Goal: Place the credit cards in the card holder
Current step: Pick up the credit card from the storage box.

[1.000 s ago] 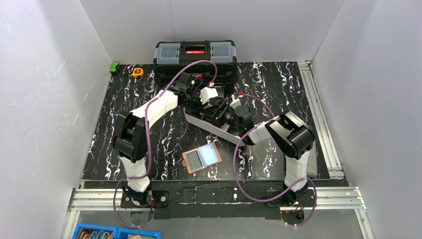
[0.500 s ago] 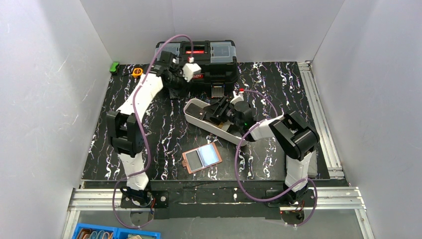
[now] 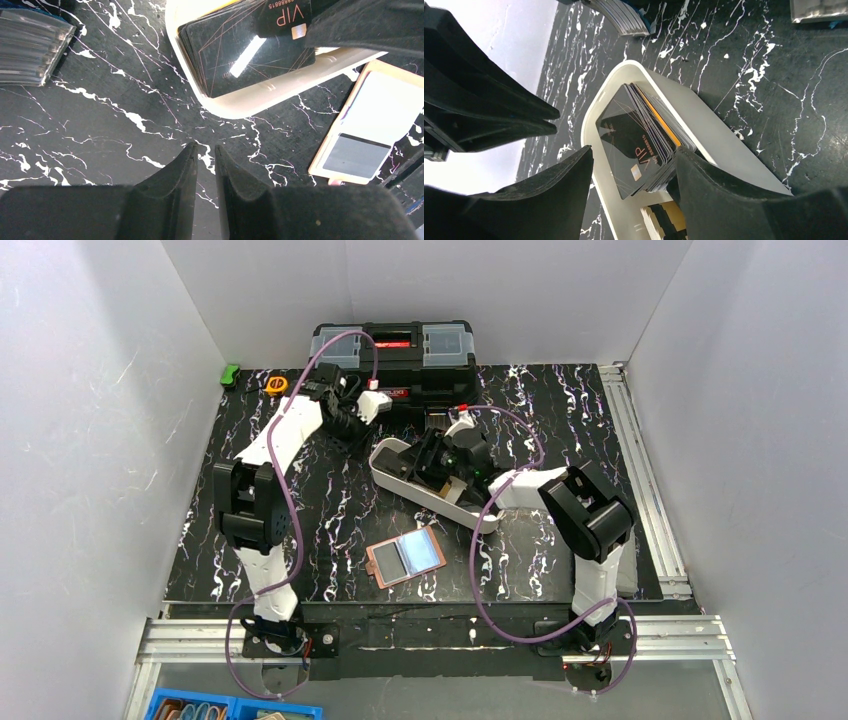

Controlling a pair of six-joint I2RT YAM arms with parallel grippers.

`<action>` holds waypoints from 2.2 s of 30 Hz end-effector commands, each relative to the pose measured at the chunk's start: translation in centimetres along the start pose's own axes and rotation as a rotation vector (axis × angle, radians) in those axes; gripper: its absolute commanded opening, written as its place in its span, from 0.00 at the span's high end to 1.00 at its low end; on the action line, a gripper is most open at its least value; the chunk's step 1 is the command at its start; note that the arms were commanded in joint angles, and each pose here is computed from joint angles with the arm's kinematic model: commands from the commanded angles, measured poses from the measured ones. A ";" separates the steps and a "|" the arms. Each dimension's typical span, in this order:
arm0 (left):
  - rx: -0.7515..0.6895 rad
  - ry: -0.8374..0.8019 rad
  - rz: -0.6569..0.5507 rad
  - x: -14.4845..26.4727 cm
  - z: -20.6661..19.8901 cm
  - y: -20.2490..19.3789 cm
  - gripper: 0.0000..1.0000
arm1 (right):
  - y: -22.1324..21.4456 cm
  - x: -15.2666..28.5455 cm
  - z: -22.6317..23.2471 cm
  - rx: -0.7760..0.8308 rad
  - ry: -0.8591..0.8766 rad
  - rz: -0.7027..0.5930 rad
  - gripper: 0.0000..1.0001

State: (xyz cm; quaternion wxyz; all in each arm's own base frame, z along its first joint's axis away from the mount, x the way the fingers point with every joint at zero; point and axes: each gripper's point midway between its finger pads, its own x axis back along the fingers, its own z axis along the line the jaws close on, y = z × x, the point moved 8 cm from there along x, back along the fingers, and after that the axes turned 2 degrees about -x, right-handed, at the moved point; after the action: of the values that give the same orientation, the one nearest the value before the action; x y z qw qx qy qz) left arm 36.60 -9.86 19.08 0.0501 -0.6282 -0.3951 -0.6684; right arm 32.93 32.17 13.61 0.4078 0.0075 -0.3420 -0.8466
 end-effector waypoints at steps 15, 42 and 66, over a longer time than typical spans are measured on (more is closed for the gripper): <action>0.002 0.031 -0.043 1.9 -0.9 -0.3 0.83 | -0.1 -0.7 1.7 0.144 0.001 -0.007 0.31; 0.024 0.019 -0.049 0.9 -1.1 -0.9 0.85 | 1.2 -1.5 3.0 0.218 0.010 -0.036 0.31; 0.015 0.039 -0.045 0.9 -0.8 -0.9 0.87 | -0.7 -0.6 4.1 0.192 0.078 0.037 0.35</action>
State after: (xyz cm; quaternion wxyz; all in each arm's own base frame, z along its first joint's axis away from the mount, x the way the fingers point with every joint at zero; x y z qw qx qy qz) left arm 35.87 -9.67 17.70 0.0603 -0.6207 -0.4077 -0.6670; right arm 32.15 34.64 14.15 0.4270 0.0368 -0.4232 -0.7982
